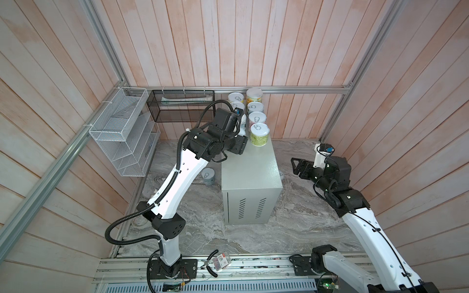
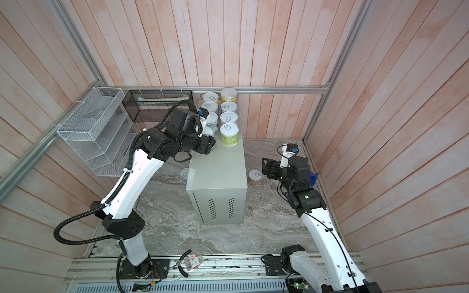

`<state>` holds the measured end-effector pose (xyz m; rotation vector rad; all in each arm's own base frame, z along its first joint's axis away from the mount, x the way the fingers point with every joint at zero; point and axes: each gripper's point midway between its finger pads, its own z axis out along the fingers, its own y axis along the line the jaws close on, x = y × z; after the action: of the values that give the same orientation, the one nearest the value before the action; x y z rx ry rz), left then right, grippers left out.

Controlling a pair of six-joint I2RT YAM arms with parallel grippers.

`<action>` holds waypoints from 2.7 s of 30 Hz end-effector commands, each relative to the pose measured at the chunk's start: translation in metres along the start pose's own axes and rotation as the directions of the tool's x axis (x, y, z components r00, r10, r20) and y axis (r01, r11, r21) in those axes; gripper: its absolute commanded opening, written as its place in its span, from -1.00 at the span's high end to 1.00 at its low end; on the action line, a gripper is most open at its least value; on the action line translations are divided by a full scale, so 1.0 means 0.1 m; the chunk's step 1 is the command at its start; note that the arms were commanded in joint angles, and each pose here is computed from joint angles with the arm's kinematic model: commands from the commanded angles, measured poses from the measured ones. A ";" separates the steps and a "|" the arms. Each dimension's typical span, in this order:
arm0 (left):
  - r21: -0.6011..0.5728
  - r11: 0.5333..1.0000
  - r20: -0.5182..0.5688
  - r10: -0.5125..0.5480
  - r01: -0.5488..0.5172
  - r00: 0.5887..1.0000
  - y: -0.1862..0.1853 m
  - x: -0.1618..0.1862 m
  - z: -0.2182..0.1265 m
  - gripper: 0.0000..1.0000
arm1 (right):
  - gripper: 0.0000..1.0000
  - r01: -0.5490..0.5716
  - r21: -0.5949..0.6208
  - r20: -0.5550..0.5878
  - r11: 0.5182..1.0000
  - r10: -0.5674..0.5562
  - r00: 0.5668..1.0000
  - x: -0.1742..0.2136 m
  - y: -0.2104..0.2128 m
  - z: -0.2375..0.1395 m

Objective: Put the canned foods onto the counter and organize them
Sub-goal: 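Carry the yellow can with the left gripper over the cabinet top, then lower the yellow can onto the cabinet top beside the green can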

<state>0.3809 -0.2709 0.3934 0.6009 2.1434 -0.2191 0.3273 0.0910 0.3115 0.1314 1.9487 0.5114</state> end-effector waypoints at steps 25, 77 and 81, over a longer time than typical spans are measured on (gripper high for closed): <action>0.081 0.997 0.159 -0.013 0.000 0.987 -0.09 0.20 -0.35 -0.99 | -0.56 -0.042 -0.096 -0.022 0.995 0.040 0.999 -0.02 0.18 0.01; 0.084 0.996 0.175 -0.045 0.031 0.984 0.07 0.31 0.14 -0.24 | -0.44 -0.036 -0.168 -0.078 0.985 0.023 0.997 0.08 0.29 0.18; 0.081 0.996 0.176 -0.048 0.034 0.983 0.09 0.29 0.15 -0.24 | -0.44 -0.035 -0.160 -0.078 0.986 0.023 0.997 0.09 0.27 0.18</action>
<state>0.3779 -0.2594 0.3741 0.5488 1.9369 -0.3737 0.3334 0.1239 0.3021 0.0548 1.9956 0.7080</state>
